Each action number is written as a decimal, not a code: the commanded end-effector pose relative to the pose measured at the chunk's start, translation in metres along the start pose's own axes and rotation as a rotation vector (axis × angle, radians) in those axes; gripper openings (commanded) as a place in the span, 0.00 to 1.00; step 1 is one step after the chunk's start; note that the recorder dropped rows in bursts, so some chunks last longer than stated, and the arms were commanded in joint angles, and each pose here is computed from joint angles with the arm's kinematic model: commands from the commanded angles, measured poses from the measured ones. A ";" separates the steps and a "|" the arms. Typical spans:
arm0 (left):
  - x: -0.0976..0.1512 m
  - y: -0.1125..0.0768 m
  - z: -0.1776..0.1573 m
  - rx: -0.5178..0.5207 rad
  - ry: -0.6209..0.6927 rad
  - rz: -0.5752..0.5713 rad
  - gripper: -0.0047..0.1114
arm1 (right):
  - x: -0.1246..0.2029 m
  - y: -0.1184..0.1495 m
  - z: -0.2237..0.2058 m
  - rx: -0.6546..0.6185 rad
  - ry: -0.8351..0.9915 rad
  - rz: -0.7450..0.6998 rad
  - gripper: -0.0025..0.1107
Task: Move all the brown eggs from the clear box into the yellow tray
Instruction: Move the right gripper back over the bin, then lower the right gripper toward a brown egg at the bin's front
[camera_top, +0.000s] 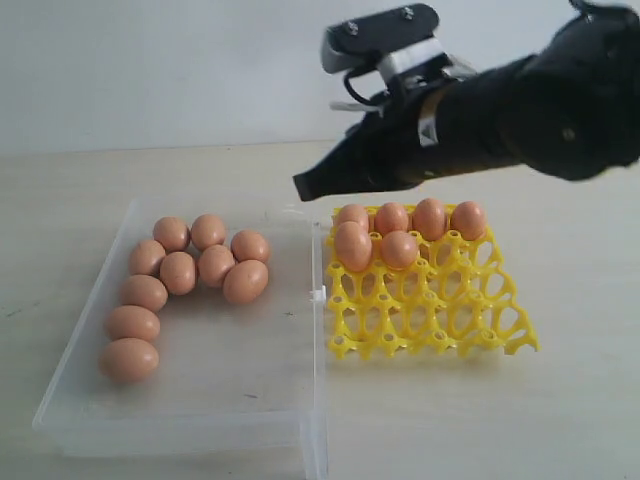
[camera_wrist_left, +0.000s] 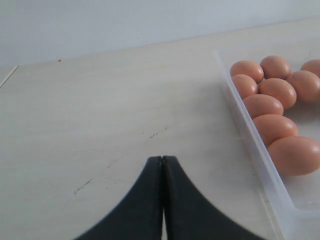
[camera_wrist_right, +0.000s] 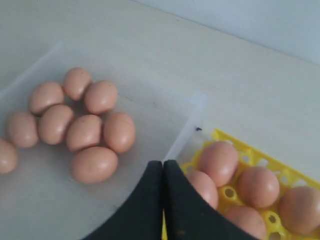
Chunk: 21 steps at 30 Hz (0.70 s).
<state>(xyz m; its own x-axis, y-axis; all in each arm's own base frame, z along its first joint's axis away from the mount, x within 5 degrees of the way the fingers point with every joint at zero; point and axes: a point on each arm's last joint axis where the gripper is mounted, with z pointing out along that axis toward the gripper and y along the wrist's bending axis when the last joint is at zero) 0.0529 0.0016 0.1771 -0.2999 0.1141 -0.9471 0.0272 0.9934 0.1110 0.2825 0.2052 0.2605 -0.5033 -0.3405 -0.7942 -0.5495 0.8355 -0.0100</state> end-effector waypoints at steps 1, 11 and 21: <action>-0.002 0.000 -0.001 0.006 -0.016 -0.007 0.04 | -0.027 0.038 -0.012 -0.179 0.123 -0.118 0.02; -0.002 0.000 -0.001 0.006 -0.016 -0.007 0.04 | -0.037 0.076 0.040 -0.401 0.499 -0.271 0.02; -0.002 0.000 -0.001 0.006 -0.016 -0.007 0.04 | -0.045 0.107 0.114 -0.351 0.585 -0.515 0.03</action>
<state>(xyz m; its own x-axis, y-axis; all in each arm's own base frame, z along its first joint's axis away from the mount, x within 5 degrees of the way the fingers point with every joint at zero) 0.0529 0.0016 0.1771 -0.2999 0.1141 -0.9471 0.0272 0.9934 0.1110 0.3188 0.3467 0.2269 -0.3933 -0.8699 -0.2975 -0.9150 0.4020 0.0343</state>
